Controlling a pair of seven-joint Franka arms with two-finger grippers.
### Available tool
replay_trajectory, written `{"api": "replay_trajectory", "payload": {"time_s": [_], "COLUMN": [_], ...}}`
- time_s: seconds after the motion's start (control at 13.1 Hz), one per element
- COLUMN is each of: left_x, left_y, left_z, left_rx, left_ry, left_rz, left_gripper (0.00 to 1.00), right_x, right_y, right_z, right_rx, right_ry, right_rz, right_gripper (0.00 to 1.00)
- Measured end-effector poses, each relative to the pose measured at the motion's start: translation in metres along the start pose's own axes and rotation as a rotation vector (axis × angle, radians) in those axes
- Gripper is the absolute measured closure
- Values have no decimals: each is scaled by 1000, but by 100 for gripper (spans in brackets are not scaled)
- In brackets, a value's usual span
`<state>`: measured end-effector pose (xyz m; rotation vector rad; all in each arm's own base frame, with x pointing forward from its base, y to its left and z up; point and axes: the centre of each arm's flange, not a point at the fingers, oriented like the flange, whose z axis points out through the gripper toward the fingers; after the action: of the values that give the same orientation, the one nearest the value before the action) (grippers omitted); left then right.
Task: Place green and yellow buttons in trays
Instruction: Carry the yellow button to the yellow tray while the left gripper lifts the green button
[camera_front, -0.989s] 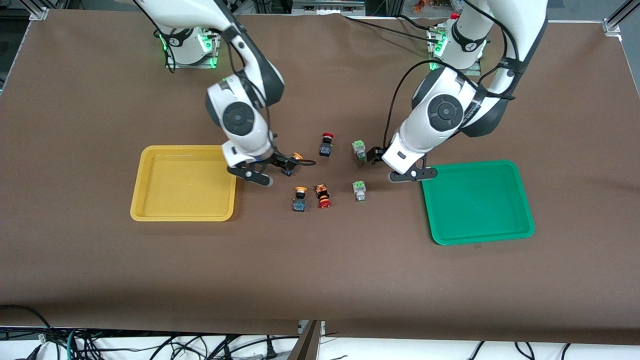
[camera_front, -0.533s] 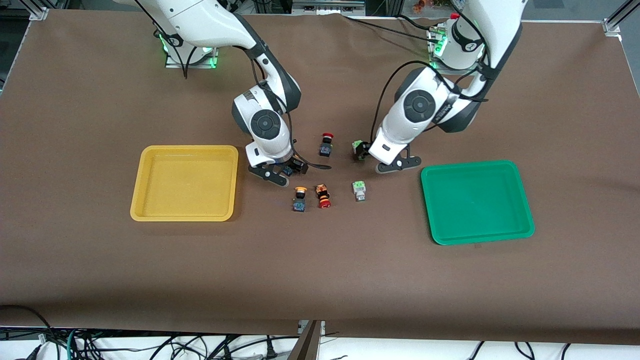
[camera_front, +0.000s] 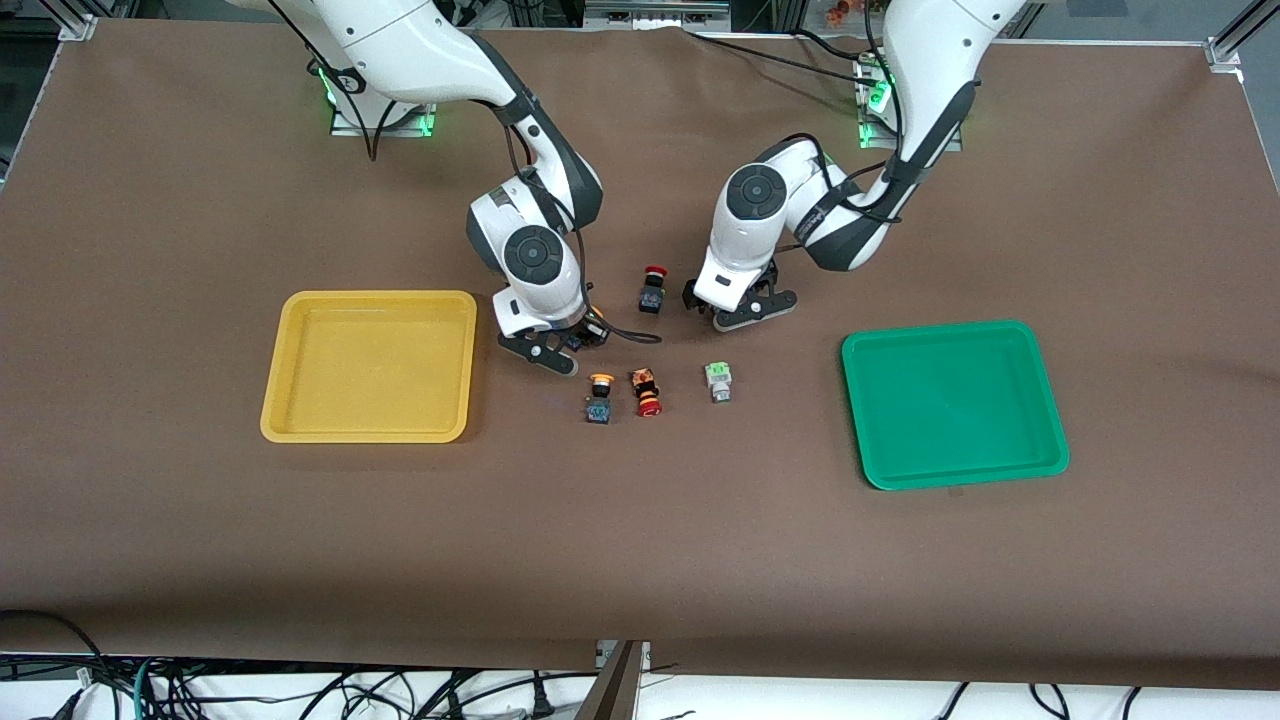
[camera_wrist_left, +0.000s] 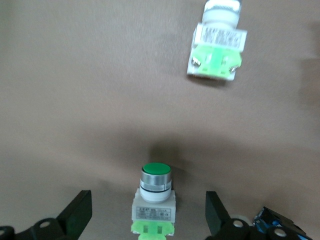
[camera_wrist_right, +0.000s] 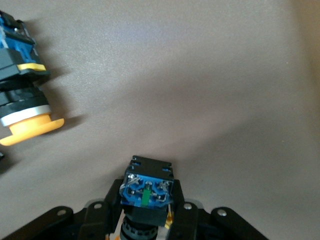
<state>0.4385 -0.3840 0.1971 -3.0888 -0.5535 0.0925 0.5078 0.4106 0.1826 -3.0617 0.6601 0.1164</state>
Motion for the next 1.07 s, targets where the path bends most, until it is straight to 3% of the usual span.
{"api": "replay_trajectory", "payload": {"time_s": [0.23,0.38,0.46,0.76,0.99,1.07], "left_x": [-6,-9,-11,-14,-15,-9], "left_y": [3,4,5,6,9,9], "left_z": [8,11,13,15,12,9], "left_rx": [-5,2,5,5,-4,-11], "left_ry": [-4,7,11,11,13,17], "left_rz": [-15,-20,-23,-24,-23,-30], "left_gripper": [0,4,10,56,59,59], "right_x": [29,80,107,180,197,198], "right_y": [14,50,74,162,205,212], "right_z": [-20,-52,-65,-69,-44,-39], "right_rx": [-50,-77,-88,-145,-168,-167], "right_ry": [-28,-55,-62,-76,-78,-77], "right_rz": [-83,-198,-251,-444,-516,-531], "right_gripper": [58,58,58,58,54,47]}}
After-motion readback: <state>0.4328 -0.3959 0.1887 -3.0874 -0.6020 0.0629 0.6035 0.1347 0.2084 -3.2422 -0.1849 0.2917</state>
